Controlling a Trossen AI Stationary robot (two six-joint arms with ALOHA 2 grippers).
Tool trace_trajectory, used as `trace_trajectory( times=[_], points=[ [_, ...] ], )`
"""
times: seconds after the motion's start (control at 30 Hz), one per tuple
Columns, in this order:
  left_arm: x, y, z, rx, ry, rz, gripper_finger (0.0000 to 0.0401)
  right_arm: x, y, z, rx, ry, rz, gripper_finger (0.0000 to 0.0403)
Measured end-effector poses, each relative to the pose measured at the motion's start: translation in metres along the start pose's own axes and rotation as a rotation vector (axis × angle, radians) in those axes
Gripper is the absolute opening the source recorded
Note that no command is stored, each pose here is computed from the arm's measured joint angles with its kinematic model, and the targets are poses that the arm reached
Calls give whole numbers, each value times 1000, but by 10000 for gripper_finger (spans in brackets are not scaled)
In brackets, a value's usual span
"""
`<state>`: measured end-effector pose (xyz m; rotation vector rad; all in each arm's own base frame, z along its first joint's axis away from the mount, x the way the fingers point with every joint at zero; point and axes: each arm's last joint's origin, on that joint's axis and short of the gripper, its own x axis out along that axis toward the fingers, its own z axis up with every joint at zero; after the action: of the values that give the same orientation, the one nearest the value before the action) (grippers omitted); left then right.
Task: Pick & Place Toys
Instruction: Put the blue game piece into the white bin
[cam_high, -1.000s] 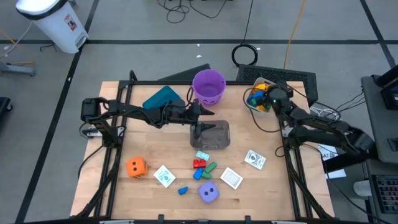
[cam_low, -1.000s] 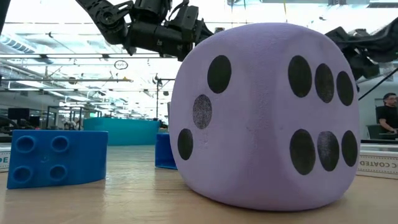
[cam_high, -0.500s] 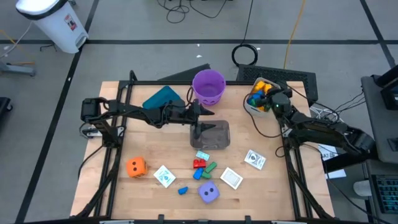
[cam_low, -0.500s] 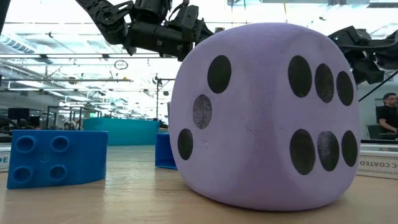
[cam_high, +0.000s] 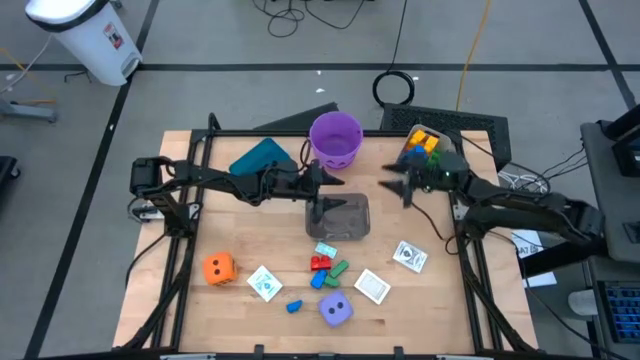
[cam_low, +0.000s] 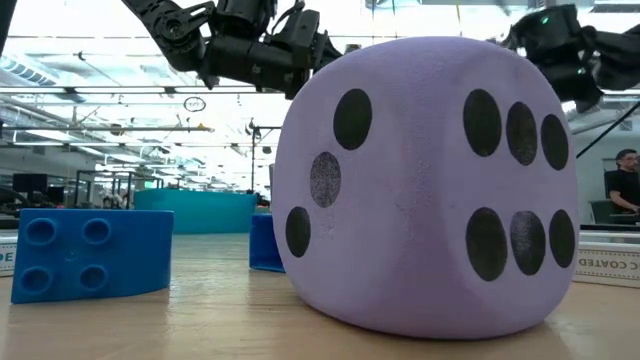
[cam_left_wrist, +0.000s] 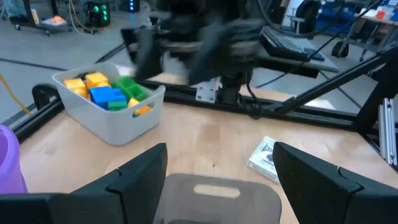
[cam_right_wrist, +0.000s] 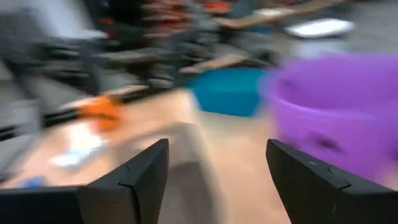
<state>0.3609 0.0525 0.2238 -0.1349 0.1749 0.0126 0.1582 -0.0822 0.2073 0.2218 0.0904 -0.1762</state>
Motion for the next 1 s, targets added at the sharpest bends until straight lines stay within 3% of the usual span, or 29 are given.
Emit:
trace_trajectory(
  times=[0.13, 0.33, 0.43, 0.53, 0.8, 0.93, 1.0],
  points=[
    [0, -1, -4, -23, 39, -18, 296, 4, 20, 5, -66, -54, 161, 242],
    [0, -33, -7, -12, 79, -338, 296, 6, 32, 4, -136, -60, 227, 242],
    [0, -58, -15, 16, 140, -423, 296, 6, 32, 4, -136, -62, 224, 242],
    [-3, -85, -32, 30, 278, -421, 296, 6, 32, 4, -135, -62, 221, 242],
    [-33, -148, -80, 130, 689, -284, 296, 6, 32, 4, -135, -63, 220, 242],
    [-50, -166, -94, 244, 795, -179, 296, 6, 32, 4, -131, -67, 220, 242],
    [-55, -175, -97, 246, 818, -183, 296, 6, 32, 5, -121, -68, 220, 242]
  ],
)
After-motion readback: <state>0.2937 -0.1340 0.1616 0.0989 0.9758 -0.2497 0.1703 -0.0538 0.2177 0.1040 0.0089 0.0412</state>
